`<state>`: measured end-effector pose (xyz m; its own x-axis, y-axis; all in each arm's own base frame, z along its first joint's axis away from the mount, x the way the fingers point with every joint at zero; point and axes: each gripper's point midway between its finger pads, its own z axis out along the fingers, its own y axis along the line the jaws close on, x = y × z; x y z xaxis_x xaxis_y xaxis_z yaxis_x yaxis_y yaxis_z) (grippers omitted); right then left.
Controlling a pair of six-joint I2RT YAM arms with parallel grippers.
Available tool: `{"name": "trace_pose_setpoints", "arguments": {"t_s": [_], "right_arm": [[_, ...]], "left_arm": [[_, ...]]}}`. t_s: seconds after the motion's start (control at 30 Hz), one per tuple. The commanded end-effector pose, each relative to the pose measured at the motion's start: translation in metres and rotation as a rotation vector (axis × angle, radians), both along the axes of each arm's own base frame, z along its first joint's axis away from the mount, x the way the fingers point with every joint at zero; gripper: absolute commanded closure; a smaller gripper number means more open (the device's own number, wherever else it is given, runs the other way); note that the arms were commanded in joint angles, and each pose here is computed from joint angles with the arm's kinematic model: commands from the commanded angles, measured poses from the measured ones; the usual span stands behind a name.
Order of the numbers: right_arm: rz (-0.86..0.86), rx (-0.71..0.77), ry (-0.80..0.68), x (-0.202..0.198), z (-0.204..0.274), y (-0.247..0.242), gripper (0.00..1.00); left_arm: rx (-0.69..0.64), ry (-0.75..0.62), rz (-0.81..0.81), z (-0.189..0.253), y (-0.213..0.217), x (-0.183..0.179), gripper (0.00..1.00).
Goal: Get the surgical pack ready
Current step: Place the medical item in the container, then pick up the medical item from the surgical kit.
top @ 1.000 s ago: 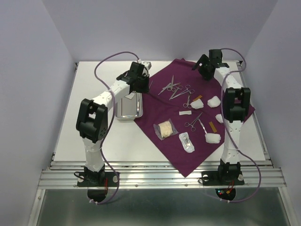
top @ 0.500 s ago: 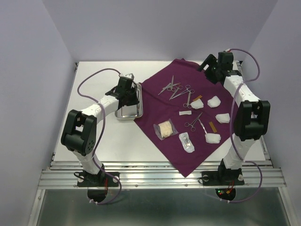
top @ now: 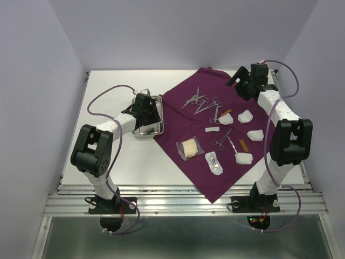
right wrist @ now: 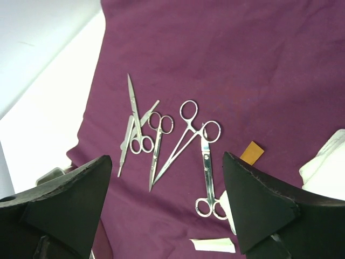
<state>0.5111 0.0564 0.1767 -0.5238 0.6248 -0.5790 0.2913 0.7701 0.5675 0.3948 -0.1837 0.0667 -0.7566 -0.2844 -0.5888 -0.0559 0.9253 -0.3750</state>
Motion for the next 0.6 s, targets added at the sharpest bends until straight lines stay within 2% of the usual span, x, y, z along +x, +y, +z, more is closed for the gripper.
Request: {"name": "trace_pose_setpoints", "arguments": {"t_s": [0.0, 0.1, 0.23, 0.33, 0.37, 0.57], "right_arm": [[-0.007, -0.015, -0.095, -0.001, 0.033, -0.005, 0.11], [-0.008, -0.017, -0.101, -0.004, 0.037, -0.006, 0.11], [-0.008, -0.019, -0.098, -0.006, 0.037, -0.006, 0.11], [-0.008, -0.017, -0.092, -0.01, 0.035, -0.006, 0.11], [-0.006, -0.016, -0.092, -0.011, 0.034, -0.006, 0.11], [-0.012, -0.035, -0.08, -0.023, 0.033, -0.009, 0.11]], "left_arm": [[-0.015, -0.062, -0.001, 0.016, -0.001, 0.007, 0.45], [0.001, -0.111, -0.007, 0.04, -0.001, 0.012, 0.45], [0.111, -0.205, 0.011, 0.075, 0.003, 0.027, 0.45], [0.18, -0.24, -0.063, 0.088, -0.02, 0.039, 0.45], [0.183, -0.281, -0.08, 0.104, -0.03, 0.05, 0.45], [0.312, -0.339, -0.299, 0.11, -0.088, 0.082, 0.45]]}}
